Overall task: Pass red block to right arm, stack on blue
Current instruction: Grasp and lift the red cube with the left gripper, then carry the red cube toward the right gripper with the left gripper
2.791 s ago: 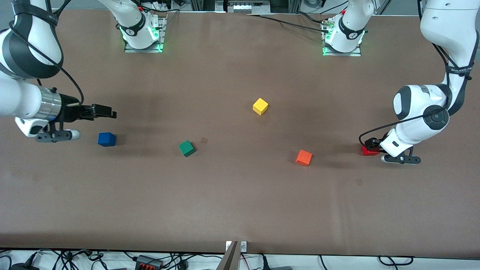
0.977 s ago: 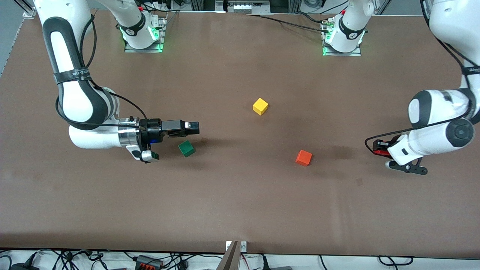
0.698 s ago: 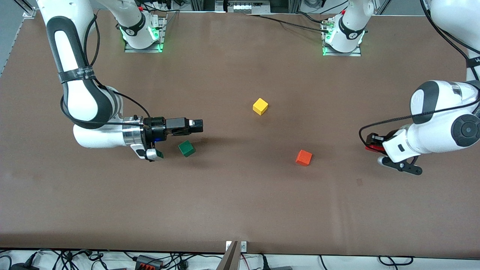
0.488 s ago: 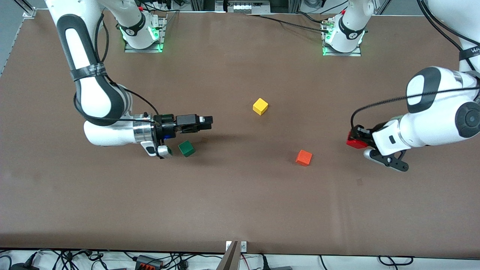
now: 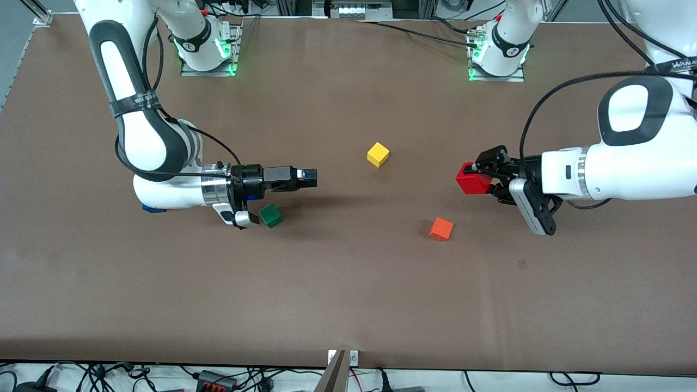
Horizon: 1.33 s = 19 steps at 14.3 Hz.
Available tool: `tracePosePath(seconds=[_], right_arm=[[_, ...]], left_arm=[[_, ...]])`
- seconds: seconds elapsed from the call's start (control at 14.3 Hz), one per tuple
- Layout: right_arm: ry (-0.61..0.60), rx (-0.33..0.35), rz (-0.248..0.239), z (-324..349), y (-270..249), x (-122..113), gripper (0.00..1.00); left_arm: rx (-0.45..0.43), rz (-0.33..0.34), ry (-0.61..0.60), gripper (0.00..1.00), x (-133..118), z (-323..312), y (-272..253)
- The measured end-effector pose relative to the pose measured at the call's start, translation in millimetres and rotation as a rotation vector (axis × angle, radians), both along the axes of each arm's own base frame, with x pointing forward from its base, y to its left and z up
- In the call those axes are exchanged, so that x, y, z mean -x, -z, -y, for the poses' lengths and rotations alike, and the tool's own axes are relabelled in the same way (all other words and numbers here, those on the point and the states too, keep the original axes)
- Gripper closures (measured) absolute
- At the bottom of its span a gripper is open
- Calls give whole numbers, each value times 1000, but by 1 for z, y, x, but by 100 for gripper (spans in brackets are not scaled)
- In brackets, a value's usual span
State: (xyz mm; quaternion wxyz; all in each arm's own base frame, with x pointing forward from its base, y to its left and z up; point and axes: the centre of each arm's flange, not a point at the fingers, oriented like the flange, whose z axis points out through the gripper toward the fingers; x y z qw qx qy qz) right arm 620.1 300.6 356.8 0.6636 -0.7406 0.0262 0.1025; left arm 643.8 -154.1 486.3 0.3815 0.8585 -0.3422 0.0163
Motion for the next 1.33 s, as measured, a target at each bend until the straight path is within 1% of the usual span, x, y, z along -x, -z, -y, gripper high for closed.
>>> tracePosePath(seconds=[0.14,0.28,0.42,0.49,0.56,0.63,0.7,0.91,1.05,1.19,1.33], right_arm=[[-1,0,-4,0,2,1,0],[-2,1,-8,0,4,2,0],[-5,1,-13,0,6,2,0],[-8,0,-17,-1,9,3,0],[-11,-1,-22,-1,12,3,0],[-15,-4,-27,-1,14,3,0],[-18,-6,-31,0,15,4,0],[-20,-19,-41,4,18,3,0],[4,-54,-59,4,18,2,0],[25,-94,-77,-1,17,3,0],[29,-113,-85,-8,16,5,0]], left_arm=[[175,93,121,44,-1,10,4],[349,202,246,44,-1,25,18],[506,295,329,44,-2,48,40],[565,329,353,44,-2,59,52],[611,361,350,44,-5,68,61],[657,397,317,44,-9,73,67],[692,428,272,44,-13,78,70],[739,525,179,44,-13,102,78],[777,579,115,44,-2,126,99],[800,634,65,44,16,147,125],[827,683,16,44,29,167,140]])
